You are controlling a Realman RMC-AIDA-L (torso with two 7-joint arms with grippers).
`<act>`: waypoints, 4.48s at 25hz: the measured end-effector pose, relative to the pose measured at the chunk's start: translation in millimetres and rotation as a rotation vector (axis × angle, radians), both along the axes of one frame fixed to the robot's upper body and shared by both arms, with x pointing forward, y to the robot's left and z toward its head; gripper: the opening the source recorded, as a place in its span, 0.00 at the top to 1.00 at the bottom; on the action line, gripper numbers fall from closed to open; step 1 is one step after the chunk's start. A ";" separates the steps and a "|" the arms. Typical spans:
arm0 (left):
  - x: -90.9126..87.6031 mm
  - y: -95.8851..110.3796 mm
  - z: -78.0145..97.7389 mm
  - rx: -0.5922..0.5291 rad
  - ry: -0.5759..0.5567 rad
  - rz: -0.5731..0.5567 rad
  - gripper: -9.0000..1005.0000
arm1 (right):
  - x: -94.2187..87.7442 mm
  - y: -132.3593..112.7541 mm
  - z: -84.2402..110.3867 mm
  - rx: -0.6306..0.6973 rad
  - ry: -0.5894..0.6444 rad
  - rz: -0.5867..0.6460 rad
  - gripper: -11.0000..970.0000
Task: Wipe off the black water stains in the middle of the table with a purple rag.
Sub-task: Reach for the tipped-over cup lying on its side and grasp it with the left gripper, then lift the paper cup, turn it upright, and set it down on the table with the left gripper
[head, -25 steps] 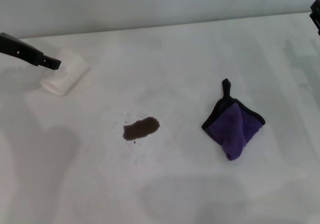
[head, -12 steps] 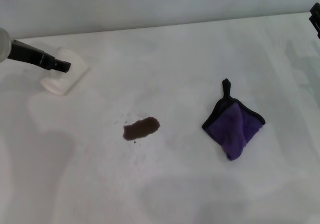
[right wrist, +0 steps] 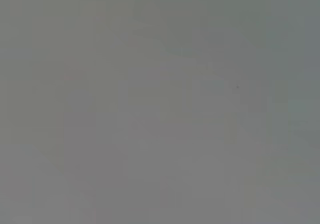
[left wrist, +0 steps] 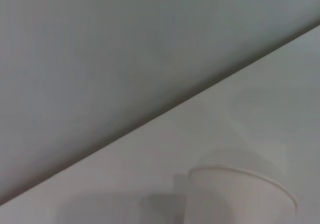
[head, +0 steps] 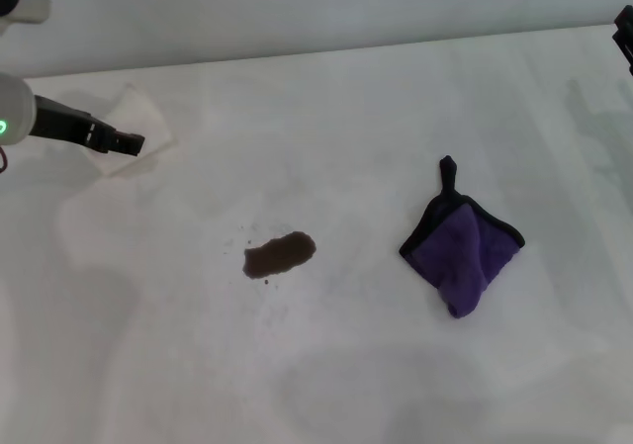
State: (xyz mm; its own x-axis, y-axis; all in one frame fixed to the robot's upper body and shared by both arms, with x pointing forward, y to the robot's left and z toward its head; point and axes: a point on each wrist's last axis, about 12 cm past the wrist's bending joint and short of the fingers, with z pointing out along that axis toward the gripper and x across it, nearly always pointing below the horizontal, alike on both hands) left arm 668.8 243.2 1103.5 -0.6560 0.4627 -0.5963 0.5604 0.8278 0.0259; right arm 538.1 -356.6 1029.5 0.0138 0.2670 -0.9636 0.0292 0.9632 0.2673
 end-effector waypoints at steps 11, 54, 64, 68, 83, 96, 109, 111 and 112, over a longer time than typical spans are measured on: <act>0.2 2.3 -3.0 -0.029 -0.032 0.023 0.14 | 2.6 0.8 0.2 -0.002 0.009 0.004 0.18; -2.0 -19.8 -10.7 -0.281 -0.401 -0.009 0.25 | 4.0 -1.4 2.5 -0.012 0.001 0.003 0.18; -74.4 -25.3 -50.4 -0.373 -0.836 -0.001 0.25 | 6.5 -1.6 4.5 -0.024 -0.005 0.006 0.18; -101.4 -25.4 -59.7 -0.365 -0.935 0.093 0.25 | 8.1 -2.7 6.6 -0.032 -0.012 0.005 0.18; -143.1 -31.5 -102.6 -0.389 -0.690 0.238 0.25 | 7.2 0.0 5.5 -0.035 -0.008 0.028 0.18; -149.9 -27.7 -114.4 -0.355 -0.615 0.259 0.25 | 5.1 -1.7 3.7 -0.035 0.002 0.023 0.18; -162.3 -22.4 -124.4 -0.333 -0.572 0.283 0.25 | 8.0 -0.6 4.7 -0.037 0.003 0.026 0.18; -164.0 -22.2 -125.4 -0.332 -0.568 0.285 0.25 | 8.0 -0.6 4.7 -0.037 0.003 0.026 0.18; -164.5 -22.2 -125.7 -0.332 -0.567 0.286 0.25 | 8.0 -0.7 4.7 -0.037 0.003 0.026 0.18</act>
State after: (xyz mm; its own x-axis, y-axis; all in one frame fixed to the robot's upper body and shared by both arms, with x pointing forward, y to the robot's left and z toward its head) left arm 504.3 221.1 977.8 -0.2719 0.0535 -0.9608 0.2950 0.9550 -0.0303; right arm 546.0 -357.2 1034.2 0.0041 0.2314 -0.9729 0.0051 0.9728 0.2314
